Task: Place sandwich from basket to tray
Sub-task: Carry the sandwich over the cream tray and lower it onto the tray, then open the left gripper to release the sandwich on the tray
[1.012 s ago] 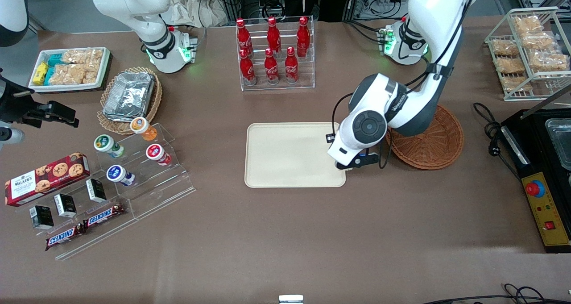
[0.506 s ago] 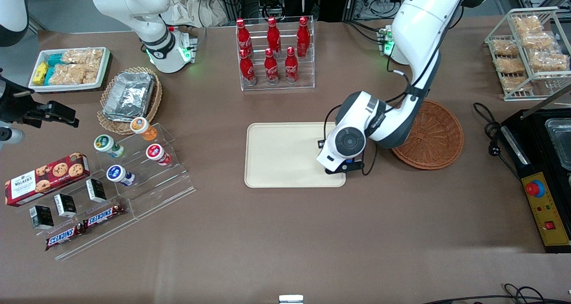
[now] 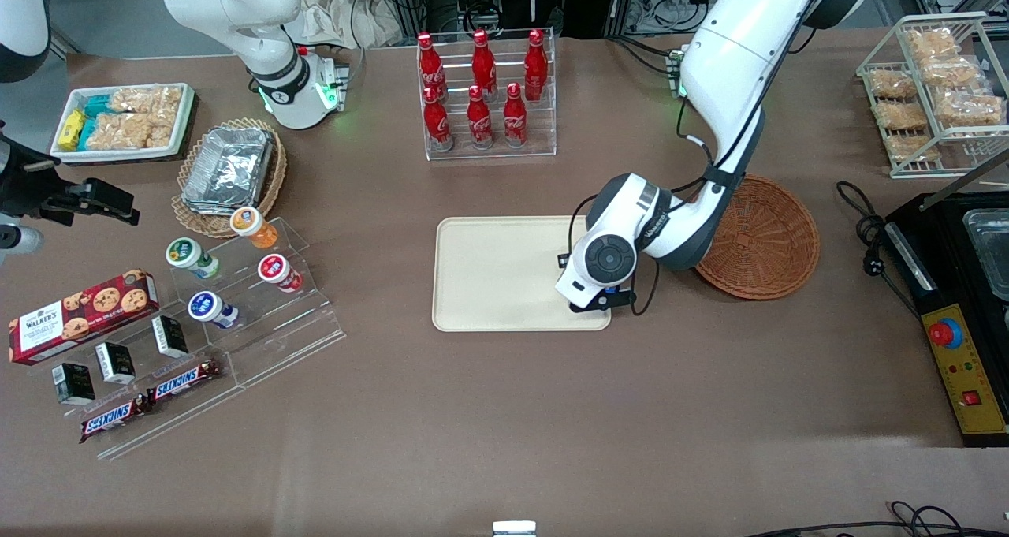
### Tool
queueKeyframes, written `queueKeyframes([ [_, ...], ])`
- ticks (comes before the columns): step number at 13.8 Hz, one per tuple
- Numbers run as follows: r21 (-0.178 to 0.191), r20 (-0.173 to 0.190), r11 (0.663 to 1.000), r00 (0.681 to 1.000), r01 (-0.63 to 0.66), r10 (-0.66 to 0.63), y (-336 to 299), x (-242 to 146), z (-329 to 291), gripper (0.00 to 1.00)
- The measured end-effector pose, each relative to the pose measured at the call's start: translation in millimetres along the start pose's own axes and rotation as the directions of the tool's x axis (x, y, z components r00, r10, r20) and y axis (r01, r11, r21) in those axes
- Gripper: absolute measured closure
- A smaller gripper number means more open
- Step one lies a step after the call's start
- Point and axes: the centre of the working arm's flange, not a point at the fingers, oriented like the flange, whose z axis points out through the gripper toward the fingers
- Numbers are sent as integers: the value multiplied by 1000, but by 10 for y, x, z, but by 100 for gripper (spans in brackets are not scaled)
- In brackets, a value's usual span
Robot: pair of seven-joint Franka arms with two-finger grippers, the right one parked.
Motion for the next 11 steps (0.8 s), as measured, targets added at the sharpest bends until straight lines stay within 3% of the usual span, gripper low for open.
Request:
queueKeyframes([
  [2,-1,-1,1000,1000,0,0,2,8,2,66],
  [5,-2,-3,1000,1000,0,0,5,10,-6,55],
  [11,7,1,1000,1000,-4,4,-10,-50,-319,0],
])
